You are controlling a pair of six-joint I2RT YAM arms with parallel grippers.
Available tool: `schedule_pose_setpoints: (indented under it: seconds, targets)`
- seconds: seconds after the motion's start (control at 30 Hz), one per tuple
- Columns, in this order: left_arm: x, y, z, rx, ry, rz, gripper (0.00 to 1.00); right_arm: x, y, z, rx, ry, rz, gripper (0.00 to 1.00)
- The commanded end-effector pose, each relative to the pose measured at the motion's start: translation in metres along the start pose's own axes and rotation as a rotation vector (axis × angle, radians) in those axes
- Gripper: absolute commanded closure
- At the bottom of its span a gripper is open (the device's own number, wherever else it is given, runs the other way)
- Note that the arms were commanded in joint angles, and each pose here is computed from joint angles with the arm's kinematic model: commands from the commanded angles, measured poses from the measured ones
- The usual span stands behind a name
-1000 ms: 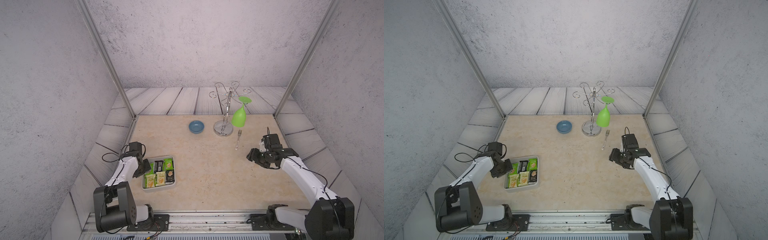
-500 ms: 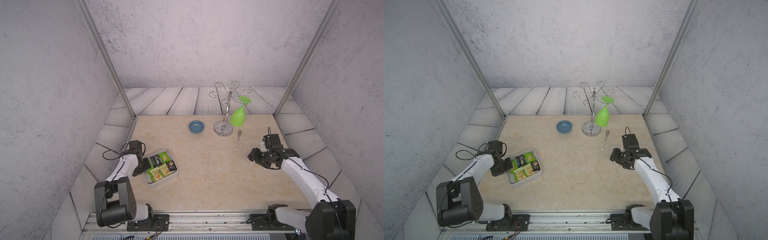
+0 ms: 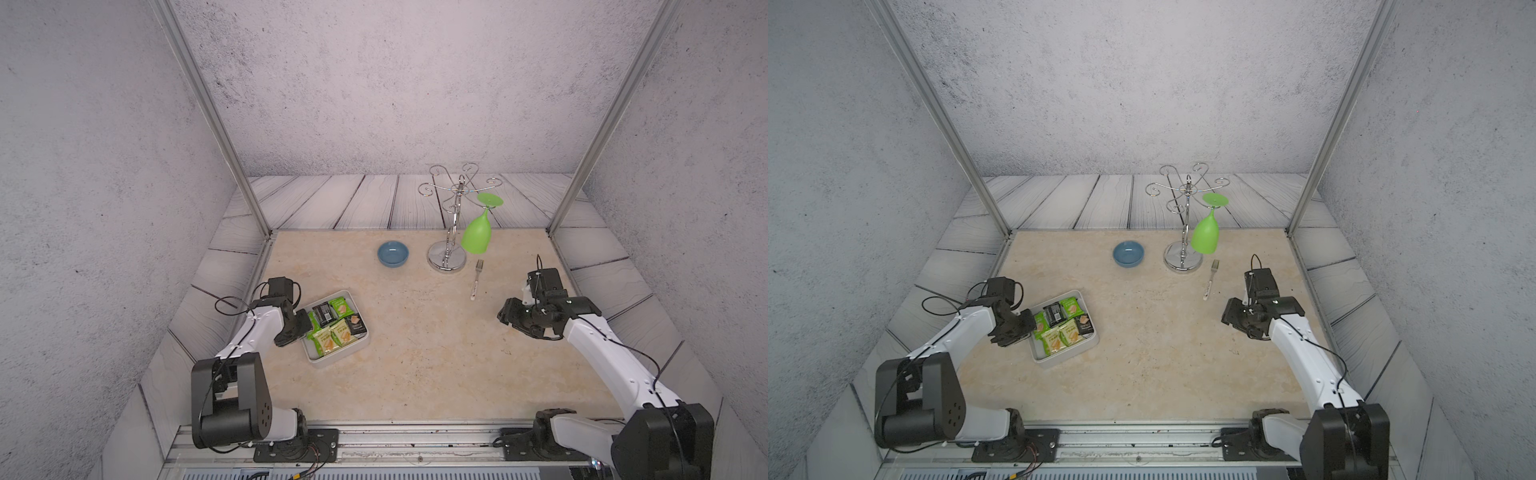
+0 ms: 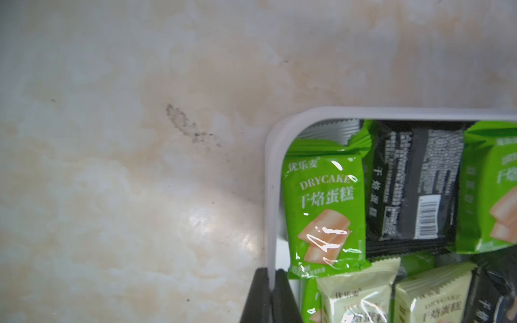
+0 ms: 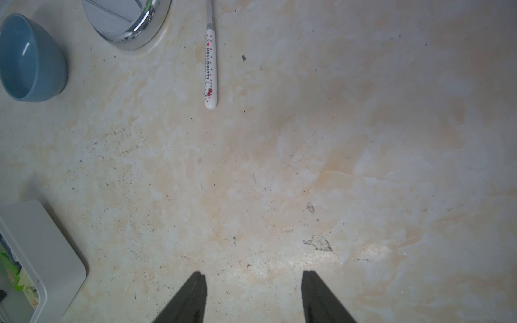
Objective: Take the cookies out of the storage box
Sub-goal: Move the storage box to the center of the board.
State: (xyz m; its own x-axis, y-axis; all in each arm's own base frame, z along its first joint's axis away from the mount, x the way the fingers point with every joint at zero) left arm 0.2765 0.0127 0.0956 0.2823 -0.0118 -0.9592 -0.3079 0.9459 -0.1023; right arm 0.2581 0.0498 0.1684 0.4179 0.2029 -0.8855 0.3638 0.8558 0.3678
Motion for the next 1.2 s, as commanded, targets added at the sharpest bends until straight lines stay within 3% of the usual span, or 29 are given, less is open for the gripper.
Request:
schedule_pose_setpoints:
  seconds: [0.0,0.4,0.6,0.87,1.17]
  targets:
    - [-0.009,-0.04,0.025,0.033,-0.082,-0.078,1.0,-0.007,0.001,-0.003,-0.028,0.016,-0.006,0.41]
    - [0.015,-0.166,0.052,0.201,-0.058,-0.136,1.0,-0.004,-0.013,-0.021,-0.031,0.073,-0.051,0.41]
    - [0.034,-0.211,0.05,0.249,-0.022,-0.129,1.0,-0.007,-0.016,-0.024,-0.031,0.074,-0.062,0.41]
    - [0.045,-0.245,0.032,0.27,0.015,-0.13,1.0,-0.002,-0.016,-0.031,-0.02,0.096,-0.037,0.41]
    - [0.043,-0.257,0.022,0.281,0.046,-0.163,0.98,0.001,-0.003,-0.025,-0.027,0.102,0.024,0.41]
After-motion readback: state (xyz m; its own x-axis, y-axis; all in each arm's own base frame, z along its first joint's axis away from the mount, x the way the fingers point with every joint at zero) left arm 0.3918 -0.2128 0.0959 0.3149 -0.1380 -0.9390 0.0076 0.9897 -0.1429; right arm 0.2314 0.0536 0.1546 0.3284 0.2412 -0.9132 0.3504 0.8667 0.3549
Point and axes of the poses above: each gripper's point midway between its finger pads, its own x axis out along the fingers, its own y axis along the line the jaws close on, z = x × y, the point moved 4 cm from there along -x, back along the fingers, and after that the axes turned 6 degrees about x, right-handed, at the moved point
